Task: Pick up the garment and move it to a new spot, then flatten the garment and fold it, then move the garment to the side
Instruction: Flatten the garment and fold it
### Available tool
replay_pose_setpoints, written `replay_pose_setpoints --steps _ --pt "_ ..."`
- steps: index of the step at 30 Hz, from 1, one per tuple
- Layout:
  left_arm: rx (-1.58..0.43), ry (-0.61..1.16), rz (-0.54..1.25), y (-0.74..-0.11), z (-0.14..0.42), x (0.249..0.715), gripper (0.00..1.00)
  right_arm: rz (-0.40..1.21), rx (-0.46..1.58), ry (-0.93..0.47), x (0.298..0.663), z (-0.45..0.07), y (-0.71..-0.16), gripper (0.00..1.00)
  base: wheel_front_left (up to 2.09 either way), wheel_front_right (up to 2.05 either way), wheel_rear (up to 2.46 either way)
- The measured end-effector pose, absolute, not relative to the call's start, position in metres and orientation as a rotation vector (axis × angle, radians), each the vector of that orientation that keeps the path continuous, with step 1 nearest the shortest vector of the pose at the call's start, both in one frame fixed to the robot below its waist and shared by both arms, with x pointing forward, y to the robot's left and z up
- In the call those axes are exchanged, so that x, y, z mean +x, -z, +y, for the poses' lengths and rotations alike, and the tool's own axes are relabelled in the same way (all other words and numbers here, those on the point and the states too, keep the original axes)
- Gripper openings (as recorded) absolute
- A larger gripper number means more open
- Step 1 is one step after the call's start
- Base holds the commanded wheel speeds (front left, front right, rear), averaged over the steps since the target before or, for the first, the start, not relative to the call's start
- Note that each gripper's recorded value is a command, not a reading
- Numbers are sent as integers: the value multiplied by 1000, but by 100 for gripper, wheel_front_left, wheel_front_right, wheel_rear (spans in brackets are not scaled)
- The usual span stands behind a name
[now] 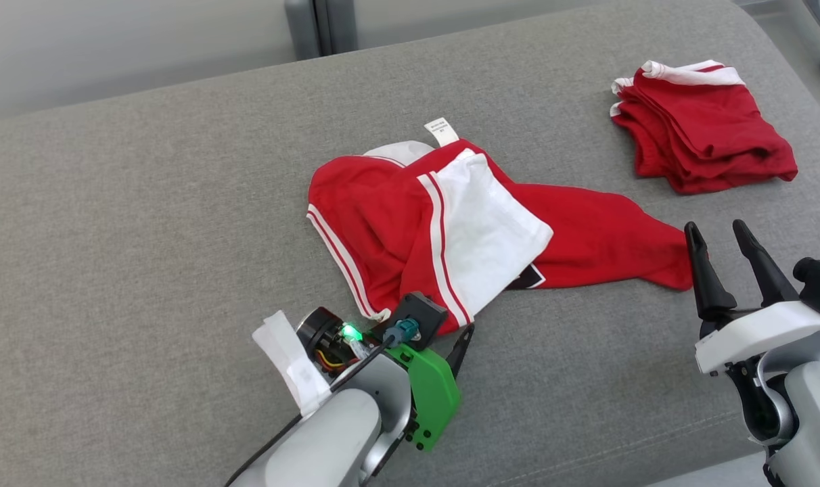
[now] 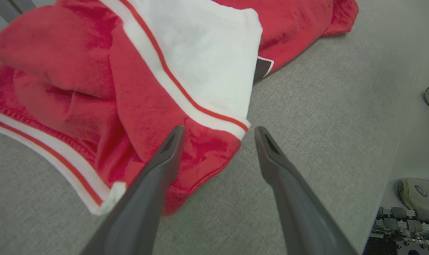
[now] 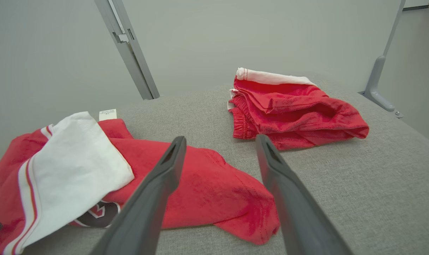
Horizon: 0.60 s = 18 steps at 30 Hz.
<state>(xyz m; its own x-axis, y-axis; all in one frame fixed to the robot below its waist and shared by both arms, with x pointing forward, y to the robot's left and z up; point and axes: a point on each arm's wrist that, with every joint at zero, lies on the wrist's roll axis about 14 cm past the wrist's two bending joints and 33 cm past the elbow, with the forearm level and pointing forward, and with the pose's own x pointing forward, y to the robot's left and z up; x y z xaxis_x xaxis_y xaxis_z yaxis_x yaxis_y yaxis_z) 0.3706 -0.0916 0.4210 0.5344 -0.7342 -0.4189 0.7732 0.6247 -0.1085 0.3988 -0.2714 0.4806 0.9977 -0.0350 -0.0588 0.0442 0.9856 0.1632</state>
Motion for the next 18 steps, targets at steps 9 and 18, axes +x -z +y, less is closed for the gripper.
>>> replay_pose_setpoints --steps 9,18 --pt "303 852 449 -399 -83 383 27 78 159 62 396 -279 -472 100 0 0 0" --pt "99 838 370 -451 -81 390 0 58 157 9 407 -264 -478 100 0 0 0"
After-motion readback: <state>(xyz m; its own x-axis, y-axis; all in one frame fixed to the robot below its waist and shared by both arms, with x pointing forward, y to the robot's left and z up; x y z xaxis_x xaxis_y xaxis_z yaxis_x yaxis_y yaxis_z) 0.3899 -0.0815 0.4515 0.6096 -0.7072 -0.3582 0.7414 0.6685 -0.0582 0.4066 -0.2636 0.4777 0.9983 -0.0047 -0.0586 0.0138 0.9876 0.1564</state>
